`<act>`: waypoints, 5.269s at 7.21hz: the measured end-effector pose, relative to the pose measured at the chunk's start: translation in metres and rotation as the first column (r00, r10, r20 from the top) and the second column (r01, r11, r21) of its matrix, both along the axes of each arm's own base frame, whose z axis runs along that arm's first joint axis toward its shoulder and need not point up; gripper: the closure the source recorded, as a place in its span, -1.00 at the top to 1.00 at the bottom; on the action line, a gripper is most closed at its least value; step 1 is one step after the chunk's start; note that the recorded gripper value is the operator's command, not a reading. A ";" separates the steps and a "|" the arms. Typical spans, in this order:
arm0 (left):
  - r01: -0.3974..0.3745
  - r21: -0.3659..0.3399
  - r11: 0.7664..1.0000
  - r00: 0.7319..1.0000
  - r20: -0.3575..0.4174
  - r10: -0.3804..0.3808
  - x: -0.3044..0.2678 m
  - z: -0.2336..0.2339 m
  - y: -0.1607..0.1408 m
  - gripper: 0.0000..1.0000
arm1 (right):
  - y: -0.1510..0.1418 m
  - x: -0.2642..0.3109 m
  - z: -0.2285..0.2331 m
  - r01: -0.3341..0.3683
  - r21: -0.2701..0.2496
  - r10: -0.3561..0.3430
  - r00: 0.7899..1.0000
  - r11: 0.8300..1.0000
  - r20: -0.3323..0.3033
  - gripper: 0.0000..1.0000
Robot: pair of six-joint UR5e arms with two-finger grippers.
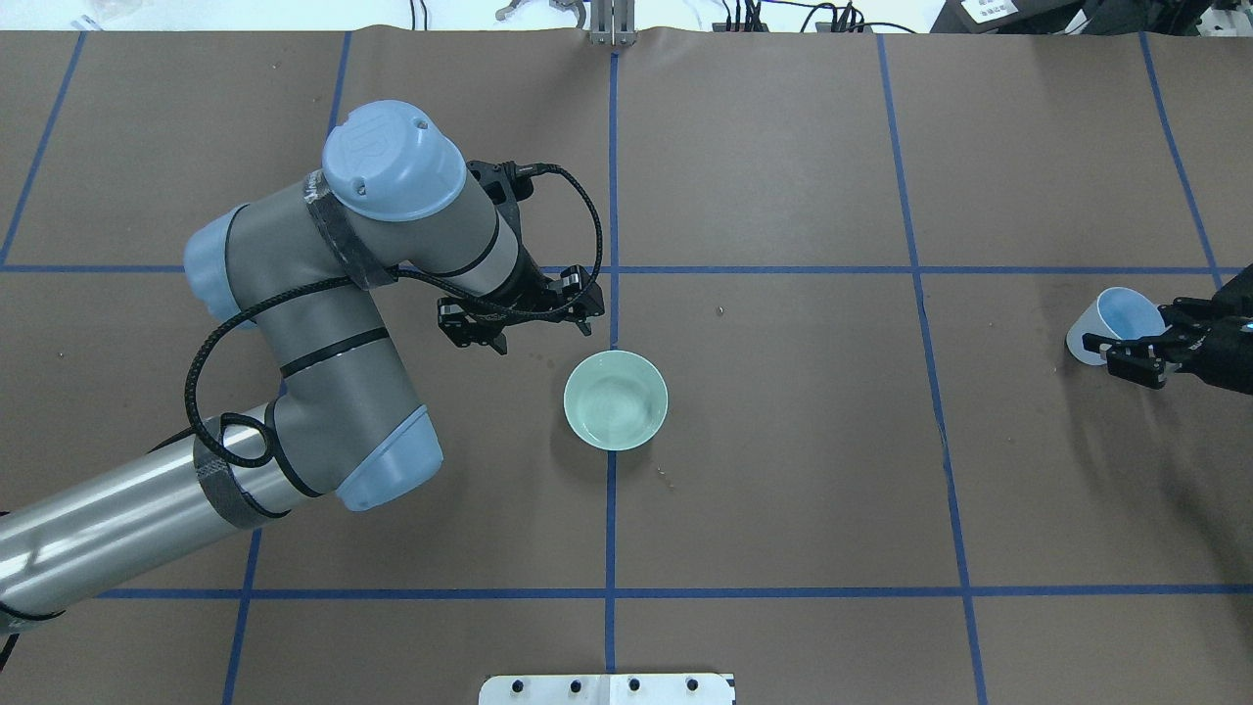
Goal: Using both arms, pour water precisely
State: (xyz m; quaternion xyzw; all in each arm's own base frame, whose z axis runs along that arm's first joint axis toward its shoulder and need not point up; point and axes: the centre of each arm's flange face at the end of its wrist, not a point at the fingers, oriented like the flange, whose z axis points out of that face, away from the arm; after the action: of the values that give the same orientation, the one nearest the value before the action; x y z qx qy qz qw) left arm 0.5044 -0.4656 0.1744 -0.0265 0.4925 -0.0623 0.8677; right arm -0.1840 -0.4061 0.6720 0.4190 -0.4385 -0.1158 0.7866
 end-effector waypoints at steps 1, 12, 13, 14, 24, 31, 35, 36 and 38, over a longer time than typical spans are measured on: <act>0.002 0.001 1.000 1.000 -0.002 -0.002 -0.002 -0.001 -0.001 1.00 | -0.002 -0.001 -0.008 -0.002 0.016 0.001 1.000 1.000 0.014 -0.69; -0.088 0.143 0.986 0.995 0.068 0.079 -0.151 0.125 -0.068 1.00 | 0.034 -0.317 -0.434 0.135 -0.091 -0.156 0.942 0.987 -0.298 -0.72; -0.099 0.148 0.984 0.993 0.081 0.088 -0.155 0.136 -0.067 1.00 | 0.046 -0.332 -0.443 0.152 -0.119 -0.184 0.921 0.981 -0.344 -0.72; -0.103 0.150 0.983 0.992 0.086 0.091 -0.158 0.141 -0.067 1.00 | 0.053 -0.344 -0.456 0.162 -0.148 -0.208 0.897 0.976 -0.390 -0.72; -0.107 0.134 0.985 0.991 0.096 0.095 -0.162 0.158 -0.062 1.00 | 0.048 -0.388 -0.498 0.283 -0.182 -0.325 0.623 0.942 -0.712 -0.87; -0.108 0.120 0.987 0.990 0.105 0.096 -0.164 0.170 -0.059 1.00 | 0.051 -0.402 -0.507 0.332 -0.133 -0.279 0.443 0.934 -0.852 -0.91; -0.109 0.113 0.988 0.989 0.111 0.097 -0.165 0.177 -0.058 1.00 | 0.058 -0.405 -0.506 0.338 -0.113 -0.254 0.409 0.934 -0.877 -0.91; -0.110 0.109 0.988 0.989 0.114 0.097 -0.166 0.179 -0.057 1.00 | 0.058 -0.406 -0.506 0.338 -0.110 -0.249 0.405 0.935 -0.880 -0.91; -0.109 0.105 0.989 0.988 0.117 0.096 -0.166 0.181 -0.057 1.00 | 0.058 -0.406 -0.506 0.336 -0.105 -0.243 0.402 0.936 -0.883 -0.92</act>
State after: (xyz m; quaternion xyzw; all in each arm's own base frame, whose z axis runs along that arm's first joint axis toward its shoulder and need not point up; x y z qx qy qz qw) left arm 0.3382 -0.5230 0.3557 0.0000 0.4438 0.0087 0.8961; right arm -0.5895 -0.3479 0.1664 0.2496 -0.0260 -0.4698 0.8464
